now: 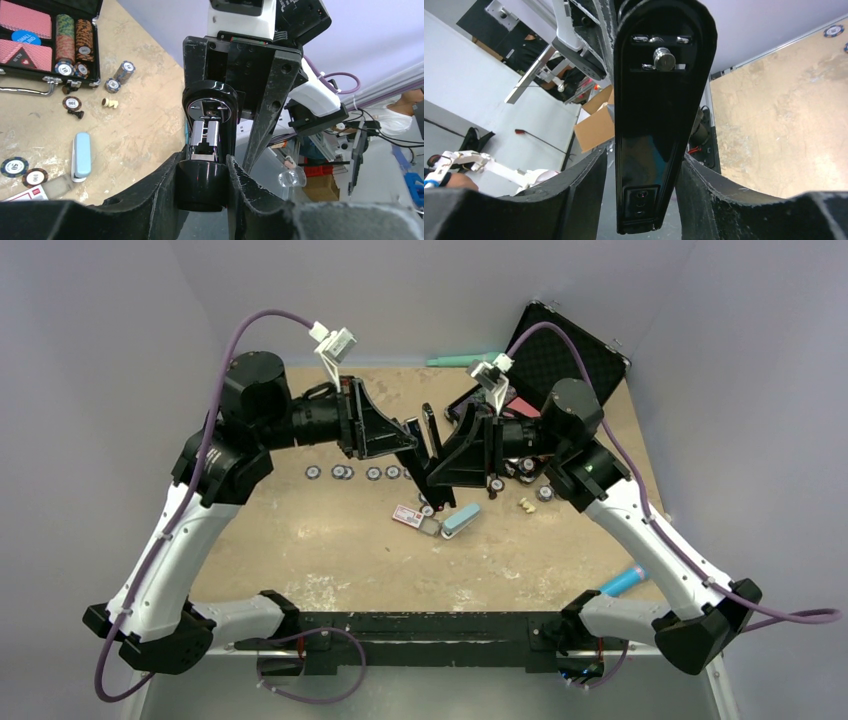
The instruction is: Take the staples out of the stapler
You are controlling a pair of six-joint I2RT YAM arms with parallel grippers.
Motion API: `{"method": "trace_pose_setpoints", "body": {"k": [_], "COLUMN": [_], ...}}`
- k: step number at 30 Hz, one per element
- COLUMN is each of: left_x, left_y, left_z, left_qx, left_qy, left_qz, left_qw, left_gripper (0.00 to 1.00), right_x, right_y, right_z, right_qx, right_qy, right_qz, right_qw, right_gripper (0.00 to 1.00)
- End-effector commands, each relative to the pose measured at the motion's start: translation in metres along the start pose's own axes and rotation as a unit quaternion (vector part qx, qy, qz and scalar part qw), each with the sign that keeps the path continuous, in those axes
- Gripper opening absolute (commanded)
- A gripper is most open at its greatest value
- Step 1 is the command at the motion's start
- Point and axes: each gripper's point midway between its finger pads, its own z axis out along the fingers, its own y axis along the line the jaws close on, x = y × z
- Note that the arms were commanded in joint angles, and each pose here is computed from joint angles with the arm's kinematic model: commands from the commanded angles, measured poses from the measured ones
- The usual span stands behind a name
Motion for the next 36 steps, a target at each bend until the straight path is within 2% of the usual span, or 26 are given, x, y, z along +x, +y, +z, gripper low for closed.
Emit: {"method": "trace_pose_setpoints", "body": {"k": [1,17,36], "left_x": [-0.017,-0.013,-0.018], "left_y": [-0.033,-0.040,-0.023], "left_z": [-0.013,-0.012,-0.011], "left_qx": [0.046,0.071,0.031], "left_qy": [-0.025,-0.016,-0.048], "left_qz": [0.018,0.012,0.013], "left_qw": [0.998,0.997,0.998], "left_gripper": [0.00,0.00,0.00], "right_x": [-0.024,-0.041,-0.030], "right_y": [0.026,0.041,0.030], "right_z": [-0.005,-0.001,0.000], "right_qx": [-0.003,-0.038,-0.027], "right_qy": [-0.020,-0.040,-0.036], "right_qz": [-0.075,-0.076,-0.050], "right_qw": [0.997,0.996,0.998], "right_gripper": [0.55,0.52,0.51]}}
